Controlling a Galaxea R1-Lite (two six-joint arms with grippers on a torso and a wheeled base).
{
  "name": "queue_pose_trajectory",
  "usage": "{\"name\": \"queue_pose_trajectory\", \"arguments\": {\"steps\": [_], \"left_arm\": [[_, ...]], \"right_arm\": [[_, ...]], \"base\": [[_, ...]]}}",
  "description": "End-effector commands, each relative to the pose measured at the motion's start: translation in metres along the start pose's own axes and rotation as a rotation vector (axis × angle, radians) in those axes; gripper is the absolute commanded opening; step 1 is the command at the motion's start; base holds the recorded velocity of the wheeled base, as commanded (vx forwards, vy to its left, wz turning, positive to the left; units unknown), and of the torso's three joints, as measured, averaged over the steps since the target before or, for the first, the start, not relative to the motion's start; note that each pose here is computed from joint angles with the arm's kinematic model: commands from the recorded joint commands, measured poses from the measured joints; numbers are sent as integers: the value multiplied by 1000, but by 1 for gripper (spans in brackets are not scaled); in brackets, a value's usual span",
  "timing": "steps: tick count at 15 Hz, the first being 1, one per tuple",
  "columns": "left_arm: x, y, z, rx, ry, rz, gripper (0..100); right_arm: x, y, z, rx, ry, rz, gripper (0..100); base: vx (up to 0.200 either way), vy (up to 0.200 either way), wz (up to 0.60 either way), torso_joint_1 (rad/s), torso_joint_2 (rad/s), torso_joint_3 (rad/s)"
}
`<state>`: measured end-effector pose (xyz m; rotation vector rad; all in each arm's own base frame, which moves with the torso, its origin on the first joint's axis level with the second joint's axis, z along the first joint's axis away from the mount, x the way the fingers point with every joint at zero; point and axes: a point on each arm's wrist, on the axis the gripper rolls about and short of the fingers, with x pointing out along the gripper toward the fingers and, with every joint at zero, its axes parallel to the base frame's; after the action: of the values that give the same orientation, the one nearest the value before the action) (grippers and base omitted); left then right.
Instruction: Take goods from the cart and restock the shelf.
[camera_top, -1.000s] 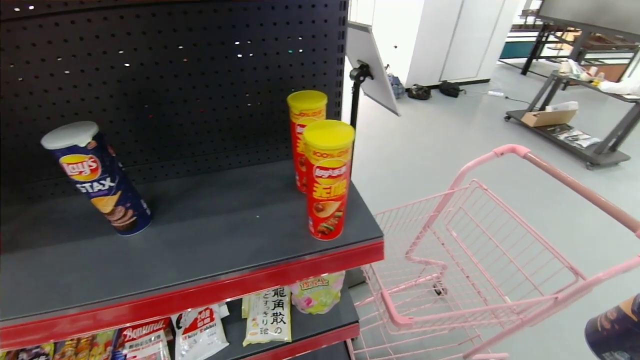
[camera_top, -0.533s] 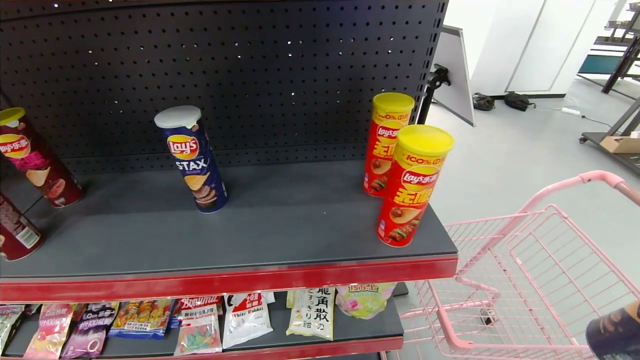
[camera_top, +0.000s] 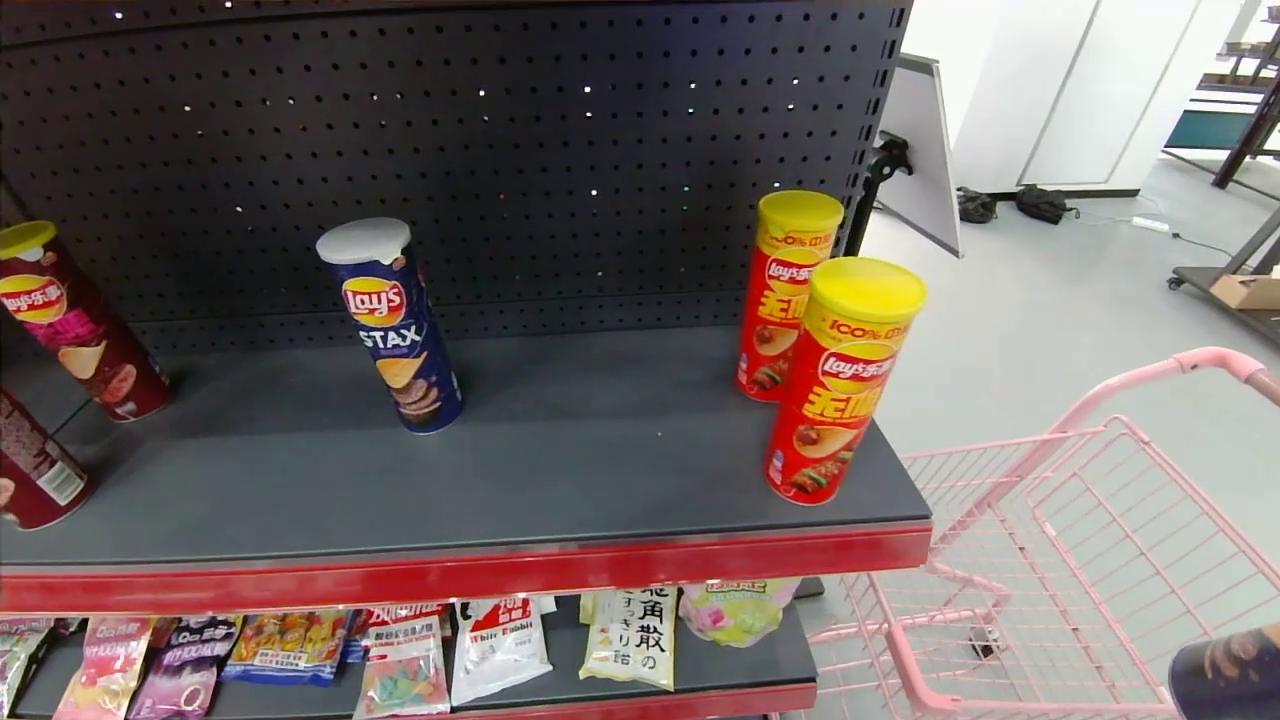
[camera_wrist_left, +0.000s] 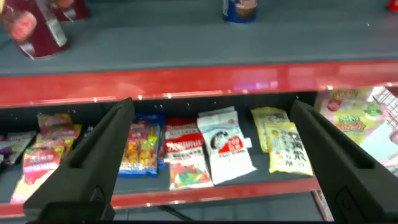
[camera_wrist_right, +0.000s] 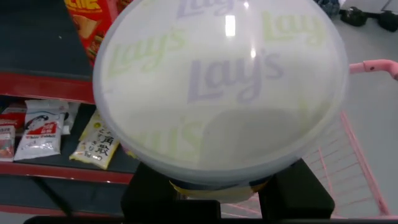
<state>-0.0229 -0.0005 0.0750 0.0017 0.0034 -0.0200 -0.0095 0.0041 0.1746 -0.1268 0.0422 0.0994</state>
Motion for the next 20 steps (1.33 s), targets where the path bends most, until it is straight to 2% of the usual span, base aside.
{"name": "queue_pose_trajectory", "arguments": {"steps": [1, 13, 19, 20], "left_arm": [[0, 0, 0, 0, 1, 0, 100], [0, 0, 0, -2, 1, 0, 100], [0, 0, 0, 0, 1, 0, 100], [0, 0, 0, 0, 1, 0, 100]], "right_arm": [[-5, 1, -2, 4, -30, 18, 0], [-6, 2, -13, 6, -18, 27, 0], [-6, 3, -14, 7, -15, 51, 0], [-5, 3, -15, 6, -13, 57, 0]], "base": [[0, 200, 0, 12, 7, 2], [0, 200, 0, 2, 3, 2], [0, 0, 0, 0, 0, 0], [200, 0, 0, 2, 2, 7]]}}
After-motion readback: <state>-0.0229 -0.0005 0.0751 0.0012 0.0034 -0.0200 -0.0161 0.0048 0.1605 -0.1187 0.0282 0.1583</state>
